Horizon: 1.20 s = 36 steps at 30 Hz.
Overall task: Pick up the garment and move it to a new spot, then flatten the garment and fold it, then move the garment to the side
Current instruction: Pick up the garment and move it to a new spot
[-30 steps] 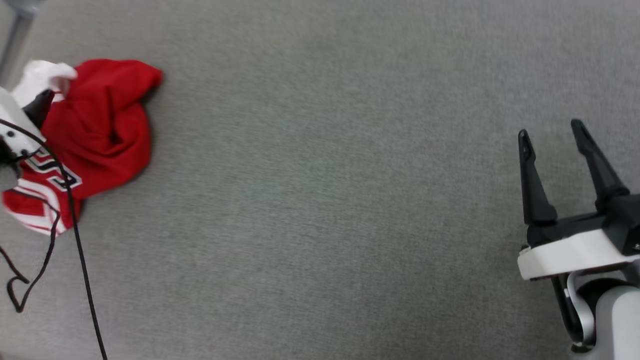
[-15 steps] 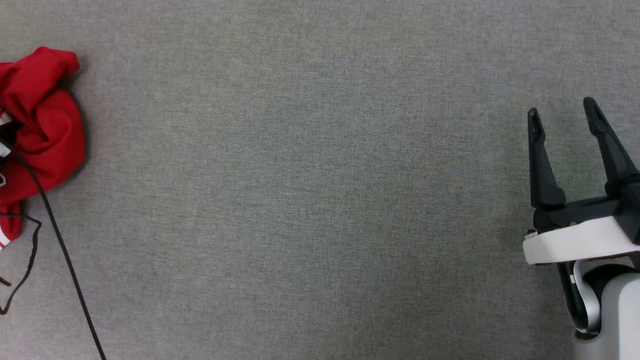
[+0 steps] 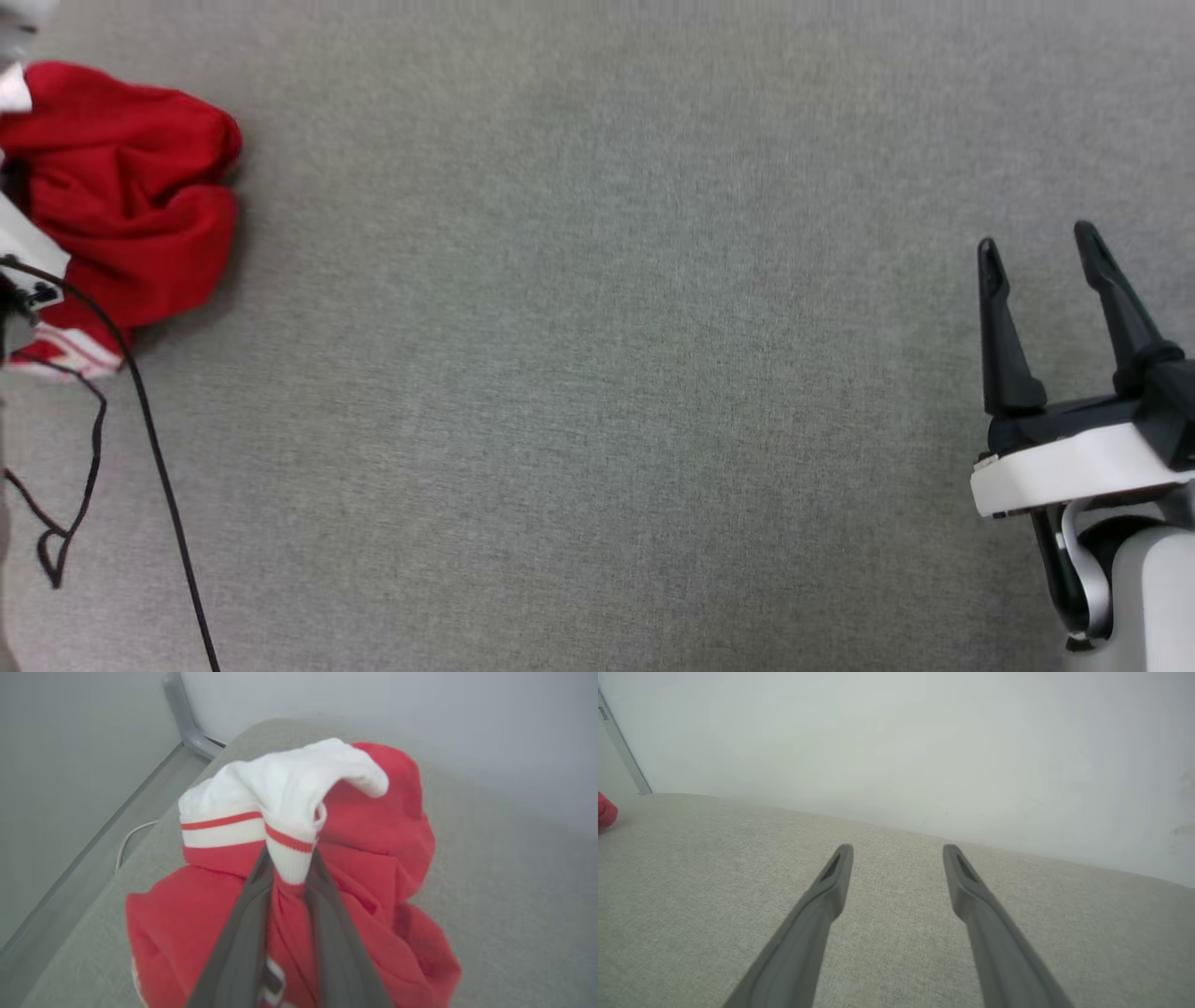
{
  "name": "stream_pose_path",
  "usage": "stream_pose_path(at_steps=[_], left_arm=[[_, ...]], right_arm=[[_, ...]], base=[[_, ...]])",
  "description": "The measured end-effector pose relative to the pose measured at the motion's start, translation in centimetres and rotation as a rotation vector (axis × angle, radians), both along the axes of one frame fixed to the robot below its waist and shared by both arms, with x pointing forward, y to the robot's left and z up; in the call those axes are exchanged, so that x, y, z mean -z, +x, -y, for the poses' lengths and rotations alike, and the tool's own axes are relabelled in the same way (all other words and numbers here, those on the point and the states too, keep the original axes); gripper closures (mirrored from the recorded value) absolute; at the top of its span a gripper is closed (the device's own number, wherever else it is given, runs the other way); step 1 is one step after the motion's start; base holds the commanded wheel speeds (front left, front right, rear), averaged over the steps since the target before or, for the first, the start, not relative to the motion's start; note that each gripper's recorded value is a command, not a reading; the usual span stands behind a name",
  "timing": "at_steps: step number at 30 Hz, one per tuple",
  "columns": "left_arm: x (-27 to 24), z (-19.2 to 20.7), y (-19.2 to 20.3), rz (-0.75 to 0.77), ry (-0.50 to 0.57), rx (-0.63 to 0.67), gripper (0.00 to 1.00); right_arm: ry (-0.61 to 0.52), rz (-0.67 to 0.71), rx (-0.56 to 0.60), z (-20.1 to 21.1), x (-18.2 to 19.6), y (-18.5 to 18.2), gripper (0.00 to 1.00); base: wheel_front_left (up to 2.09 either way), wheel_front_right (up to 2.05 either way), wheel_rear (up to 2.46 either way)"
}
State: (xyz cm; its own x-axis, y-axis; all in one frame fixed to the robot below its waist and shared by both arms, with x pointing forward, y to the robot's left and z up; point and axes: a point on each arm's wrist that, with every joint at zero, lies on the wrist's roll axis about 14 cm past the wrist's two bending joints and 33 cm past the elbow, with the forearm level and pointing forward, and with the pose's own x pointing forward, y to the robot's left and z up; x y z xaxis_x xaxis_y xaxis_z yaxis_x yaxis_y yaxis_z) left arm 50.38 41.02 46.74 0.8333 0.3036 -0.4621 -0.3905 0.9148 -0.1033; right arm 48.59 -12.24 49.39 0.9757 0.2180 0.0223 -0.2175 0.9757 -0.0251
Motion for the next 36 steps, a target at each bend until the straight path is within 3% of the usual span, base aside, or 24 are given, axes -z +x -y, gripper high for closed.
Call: stream_pose_path(at_steps=[11,19,26,36], left_arm=[[-10.3,4.8,-1.2,0.476,0.137,0.098,1.00],[-14.1,11.8,-3.0,0.666,0.132,0.236,1.00],[-14.0,21.9,-4.0,0.731,0.042,0.437,1.00],[-9.3,37.7,-7.2,0.600,-0.153,0.811,1.00]], right_arm=[[0.025,0.037,0.023,1.1,-3.2,-4.1,0.00],[0.035,0.083,0.038,1.9,-5.8,-7.2,0.00],[0.037,0.084,0.101,4.3,-6.3,-9.9,0.00],[0.039,0.076,0.211,8.0,-6.3,-12.3,0.00]], base=[[0.00,0.00,0.00],[0.00,0.00,0.00],[0.00,0.00,0.00],[0.00,0.00,0.00]])
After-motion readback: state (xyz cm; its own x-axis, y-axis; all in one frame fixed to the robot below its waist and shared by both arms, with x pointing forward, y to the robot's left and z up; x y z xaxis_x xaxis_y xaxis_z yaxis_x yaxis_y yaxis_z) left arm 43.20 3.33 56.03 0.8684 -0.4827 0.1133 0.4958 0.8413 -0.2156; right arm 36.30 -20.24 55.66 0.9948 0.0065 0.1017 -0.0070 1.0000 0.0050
